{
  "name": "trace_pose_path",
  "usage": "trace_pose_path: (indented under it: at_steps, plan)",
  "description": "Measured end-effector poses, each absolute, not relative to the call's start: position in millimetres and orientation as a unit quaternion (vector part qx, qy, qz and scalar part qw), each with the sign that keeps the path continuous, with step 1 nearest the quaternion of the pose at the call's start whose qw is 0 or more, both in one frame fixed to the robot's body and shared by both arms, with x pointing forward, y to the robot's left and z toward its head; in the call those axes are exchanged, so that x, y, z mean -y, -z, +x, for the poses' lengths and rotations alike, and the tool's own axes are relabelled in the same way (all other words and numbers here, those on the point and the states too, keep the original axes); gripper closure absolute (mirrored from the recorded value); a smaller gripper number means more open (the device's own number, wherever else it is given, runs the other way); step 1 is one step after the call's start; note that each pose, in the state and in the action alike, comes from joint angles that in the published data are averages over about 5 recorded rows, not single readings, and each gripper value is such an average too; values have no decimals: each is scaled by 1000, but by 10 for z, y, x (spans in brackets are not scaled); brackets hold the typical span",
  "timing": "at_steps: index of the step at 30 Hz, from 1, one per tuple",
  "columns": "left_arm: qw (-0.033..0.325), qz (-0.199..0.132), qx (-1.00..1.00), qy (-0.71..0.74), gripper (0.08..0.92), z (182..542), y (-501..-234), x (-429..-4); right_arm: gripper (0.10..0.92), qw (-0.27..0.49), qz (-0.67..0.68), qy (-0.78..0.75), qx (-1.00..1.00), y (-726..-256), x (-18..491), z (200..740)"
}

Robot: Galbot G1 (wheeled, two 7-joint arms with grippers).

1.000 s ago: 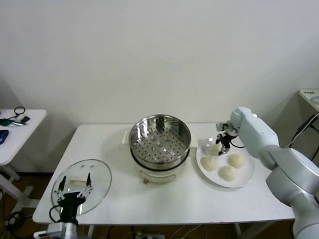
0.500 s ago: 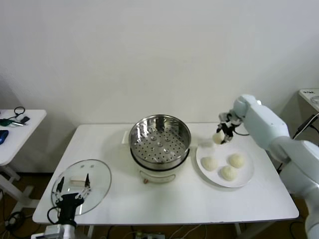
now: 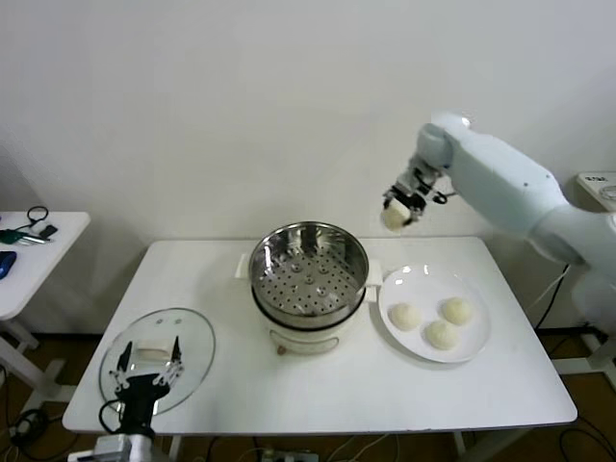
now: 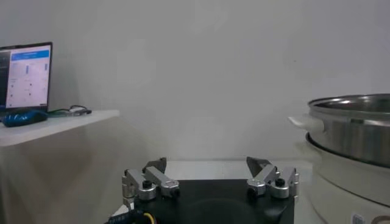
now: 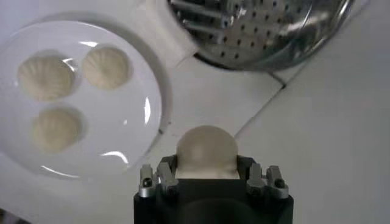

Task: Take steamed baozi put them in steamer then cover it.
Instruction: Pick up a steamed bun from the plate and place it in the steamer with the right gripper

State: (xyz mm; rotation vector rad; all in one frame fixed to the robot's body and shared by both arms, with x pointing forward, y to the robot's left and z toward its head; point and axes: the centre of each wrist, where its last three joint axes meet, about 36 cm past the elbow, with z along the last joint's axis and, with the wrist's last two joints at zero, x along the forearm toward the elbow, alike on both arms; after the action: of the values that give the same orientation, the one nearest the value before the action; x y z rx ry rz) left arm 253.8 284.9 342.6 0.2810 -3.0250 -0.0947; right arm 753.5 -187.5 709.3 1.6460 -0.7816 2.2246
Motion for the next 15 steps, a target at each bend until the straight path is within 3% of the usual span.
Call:
trace_pose_path:
  at_steps: [8, 15]
  plan:
    - [52, 94, 994, 31, 177, 2514, -3454, -2879, 361, 69, 592, -779, 193, -7135, 1174, 7435]
    - [47, 94, 994, 30, 177, 2528, -3499, -2878, 361, 33, 604, -785, 134, -6867, 669, 7365]
